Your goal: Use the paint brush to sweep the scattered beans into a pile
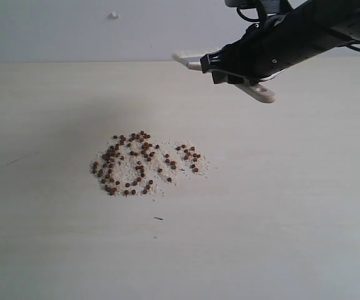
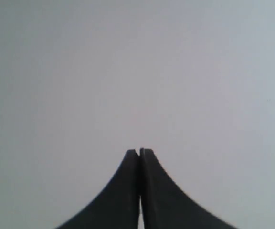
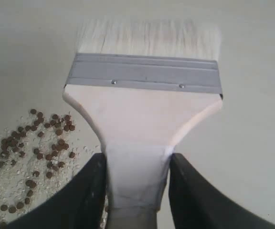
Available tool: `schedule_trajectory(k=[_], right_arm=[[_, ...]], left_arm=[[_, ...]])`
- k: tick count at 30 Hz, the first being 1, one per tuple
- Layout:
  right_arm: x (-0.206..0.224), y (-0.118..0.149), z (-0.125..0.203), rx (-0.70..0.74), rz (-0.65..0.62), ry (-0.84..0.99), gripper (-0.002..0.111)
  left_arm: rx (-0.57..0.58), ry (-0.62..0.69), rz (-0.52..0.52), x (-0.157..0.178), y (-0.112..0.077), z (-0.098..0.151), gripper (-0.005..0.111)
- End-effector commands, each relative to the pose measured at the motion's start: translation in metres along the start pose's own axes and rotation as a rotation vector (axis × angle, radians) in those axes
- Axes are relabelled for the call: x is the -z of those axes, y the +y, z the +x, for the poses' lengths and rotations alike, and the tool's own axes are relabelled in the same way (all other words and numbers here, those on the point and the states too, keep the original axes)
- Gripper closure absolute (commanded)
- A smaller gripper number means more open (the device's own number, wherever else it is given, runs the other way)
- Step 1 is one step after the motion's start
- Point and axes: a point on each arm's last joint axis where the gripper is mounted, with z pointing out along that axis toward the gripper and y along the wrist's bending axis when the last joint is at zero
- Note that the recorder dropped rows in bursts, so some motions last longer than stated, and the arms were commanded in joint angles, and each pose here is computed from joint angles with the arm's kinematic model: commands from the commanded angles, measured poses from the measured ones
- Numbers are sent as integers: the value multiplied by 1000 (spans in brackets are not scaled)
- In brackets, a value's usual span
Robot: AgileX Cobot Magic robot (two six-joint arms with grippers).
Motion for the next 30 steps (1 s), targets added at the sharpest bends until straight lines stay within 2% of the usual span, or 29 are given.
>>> schedule_trajectory(k=[1, 4, 7, 10, 11, 13, 15, 17, 19, 21, 24, 27, 30], right_arm=[[4, 0, 0, 32, 1, -5, 108], [4, 0, 0, 34, 0, -2, 108], [4, 0, 0, 43, 0, -2, 108], [4, 0, -1, 47, 2, -6, 108], [4, 0, -1, 49, 1, -6, 108], [4, 0, -1, 49, 1, -6, 108], [4, 0, -1, 49, 4, -12, 108], [3, 0, -1, 49, 5, -14, 108], [3, 0, -1, 51, 7, -17, 108], [3, 0, -1, 58, 7, -17, 108], [3, 0, -1, 68, 7, -17, 108], [3, 0, -1, 72, 7, -17, 108], [3, 0, -1, 75, 7, -17, 108]], left_arm=[[-357, 226, 27, -55, -15, -33, 107], [-623, 408, 77, -86, -19, -42, 107], [-866, 606, 203, -111, -20, -33, 107], [-1031, 729, 421, -126, -27, -6, 107], [-1089, 775, 551, -129, -32, 10, 107], [-1116, 811, 703, -133, -42, 31, 107], [-1019, 845, 762, -139, -54, 53, 107], [-869, 881, 816, -143, -70, 72, 107], [-812, 913, 886, -145, -83, 89, 107], [-889, 923, 1009, -143, -98, 110, 107], [-1088, 898, 1168, -138, -118, 134, 107], [-1240, 837, 1258, -130, -139, 151, 107], [-1322, 756, 1294, -126, -158, 162, 107]])
